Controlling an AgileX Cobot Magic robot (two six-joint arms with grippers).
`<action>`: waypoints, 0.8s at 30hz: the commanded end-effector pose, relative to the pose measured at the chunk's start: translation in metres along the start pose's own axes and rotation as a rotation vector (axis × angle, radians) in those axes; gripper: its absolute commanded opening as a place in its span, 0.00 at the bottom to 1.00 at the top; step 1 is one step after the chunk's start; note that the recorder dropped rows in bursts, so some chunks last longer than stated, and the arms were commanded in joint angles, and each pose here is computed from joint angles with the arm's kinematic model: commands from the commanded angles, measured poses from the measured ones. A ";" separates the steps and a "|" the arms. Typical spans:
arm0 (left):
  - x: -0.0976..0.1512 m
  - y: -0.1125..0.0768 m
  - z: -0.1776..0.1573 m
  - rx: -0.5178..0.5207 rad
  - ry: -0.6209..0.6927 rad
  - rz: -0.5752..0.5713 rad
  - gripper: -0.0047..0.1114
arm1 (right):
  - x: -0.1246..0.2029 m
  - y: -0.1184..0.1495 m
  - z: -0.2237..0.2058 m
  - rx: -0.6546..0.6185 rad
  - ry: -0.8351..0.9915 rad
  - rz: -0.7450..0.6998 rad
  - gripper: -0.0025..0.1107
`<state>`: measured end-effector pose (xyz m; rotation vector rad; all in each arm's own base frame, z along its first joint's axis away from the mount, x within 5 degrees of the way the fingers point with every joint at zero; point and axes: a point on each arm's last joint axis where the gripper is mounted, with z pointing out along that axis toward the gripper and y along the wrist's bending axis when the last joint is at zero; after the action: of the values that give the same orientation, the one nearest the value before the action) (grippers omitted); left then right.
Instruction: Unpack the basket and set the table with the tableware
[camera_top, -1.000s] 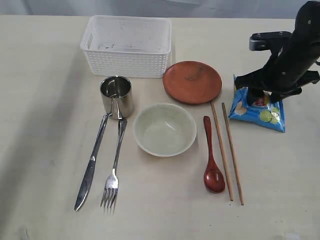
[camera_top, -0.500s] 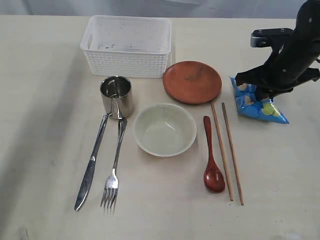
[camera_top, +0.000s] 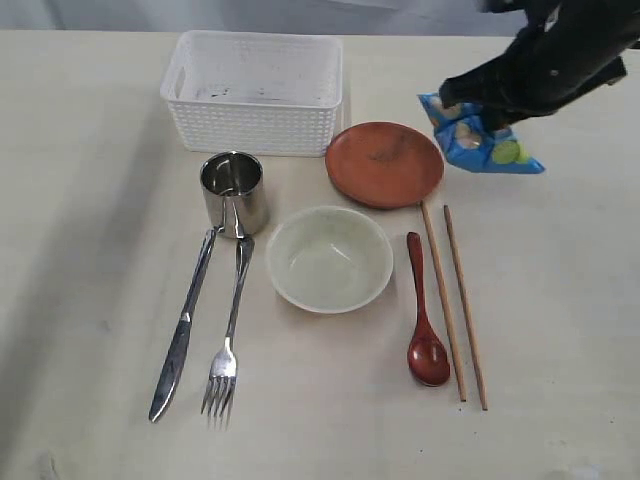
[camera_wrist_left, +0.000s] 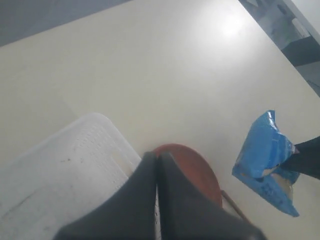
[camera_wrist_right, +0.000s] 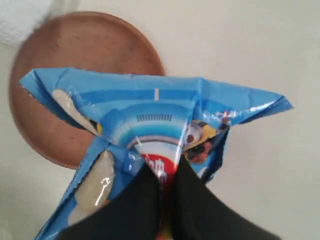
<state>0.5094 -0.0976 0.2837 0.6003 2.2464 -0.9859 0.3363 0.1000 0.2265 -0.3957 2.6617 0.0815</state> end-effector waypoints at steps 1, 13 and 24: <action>-0.002 -0.006 -0.002 0.003 -0.002 0.014 0.04 | -0.016 0.031 0.013 -0.043 -0.055 -0.067 0.02; -0.001 -0.004 -0.002 -0.017 0.011 0.022 0.04 | -0.029 0.054 0.070 -0.060 0.046 -0.130 0.04; -0.001 -0.004 -0.002 -0.016 0.011 0.027 0.04 | -0.037 0.054 0.046 -0.062 -0.009 -0.156 0.53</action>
<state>0.5096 -0.0964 0.2822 0.6102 2.2583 -0.9597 0.3733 0.1695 0.1815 -0.6266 2.6592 0.1114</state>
